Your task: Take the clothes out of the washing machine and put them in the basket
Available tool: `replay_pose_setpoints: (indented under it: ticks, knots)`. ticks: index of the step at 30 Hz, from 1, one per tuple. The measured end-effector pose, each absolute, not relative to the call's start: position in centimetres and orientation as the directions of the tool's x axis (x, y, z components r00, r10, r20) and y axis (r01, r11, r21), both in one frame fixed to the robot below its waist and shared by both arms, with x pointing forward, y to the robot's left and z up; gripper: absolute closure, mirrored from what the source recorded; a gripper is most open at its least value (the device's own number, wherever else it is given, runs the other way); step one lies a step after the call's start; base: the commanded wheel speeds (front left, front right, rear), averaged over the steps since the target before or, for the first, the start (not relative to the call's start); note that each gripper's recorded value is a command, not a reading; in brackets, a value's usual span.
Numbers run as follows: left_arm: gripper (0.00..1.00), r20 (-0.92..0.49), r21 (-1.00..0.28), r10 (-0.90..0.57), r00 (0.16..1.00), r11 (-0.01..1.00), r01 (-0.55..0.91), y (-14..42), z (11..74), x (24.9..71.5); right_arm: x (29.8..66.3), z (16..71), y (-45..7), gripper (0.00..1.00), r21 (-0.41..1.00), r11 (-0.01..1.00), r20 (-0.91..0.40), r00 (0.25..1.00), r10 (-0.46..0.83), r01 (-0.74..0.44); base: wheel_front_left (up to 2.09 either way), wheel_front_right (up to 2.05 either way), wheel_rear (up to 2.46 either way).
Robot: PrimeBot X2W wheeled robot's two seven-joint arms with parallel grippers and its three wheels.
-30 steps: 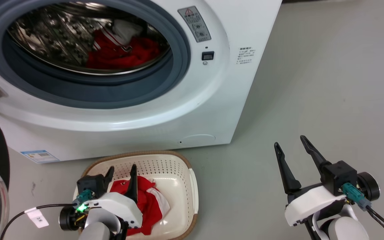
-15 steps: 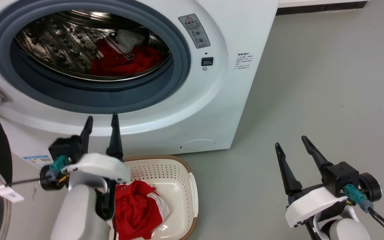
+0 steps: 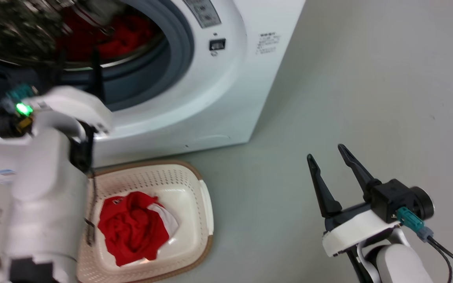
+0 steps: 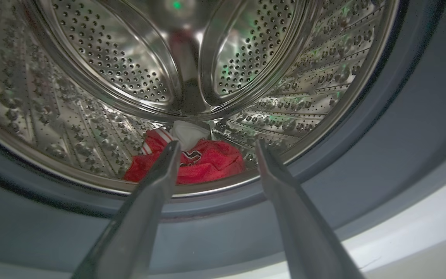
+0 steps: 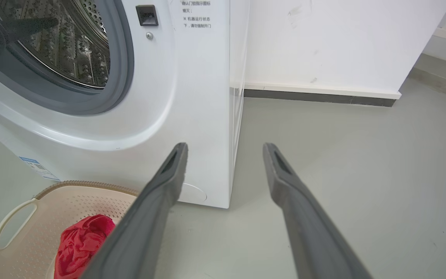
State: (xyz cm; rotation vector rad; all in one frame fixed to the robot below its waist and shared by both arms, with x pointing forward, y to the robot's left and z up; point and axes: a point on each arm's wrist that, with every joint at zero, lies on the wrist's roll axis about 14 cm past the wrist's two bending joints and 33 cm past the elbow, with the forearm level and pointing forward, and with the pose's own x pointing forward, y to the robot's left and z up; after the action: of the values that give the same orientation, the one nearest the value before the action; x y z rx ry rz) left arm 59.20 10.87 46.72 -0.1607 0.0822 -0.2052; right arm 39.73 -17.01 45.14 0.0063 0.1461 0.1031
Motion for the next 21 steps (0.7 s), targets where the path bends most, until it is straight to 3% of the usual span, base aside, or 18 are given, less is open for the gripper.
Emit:
replay_pose_setpoints:
  ticks: [8, 21]
  knots:
    - [0.0, -0.214, -0.096, -0.222, 0.951, 0.974, 0.205, 11.1, 43.2, 65.6, 40.5, 42.4, -17.8, 0.0, 0.052, 0.996, -0.189, 0.979, 0.082, -0.073, 0.0, 0.0, 0.0]
    - [0.0, -0.492, -0.026, -0.24, 0.837, 0.965, 0.262, 8.6, 35.5, 72.6, 40.3, 37.2, -20.2, 0.0, 0.083, 0.996, -0.314, 0.95, 0.009, 0.017, 0.0, 0.0, 0.0]
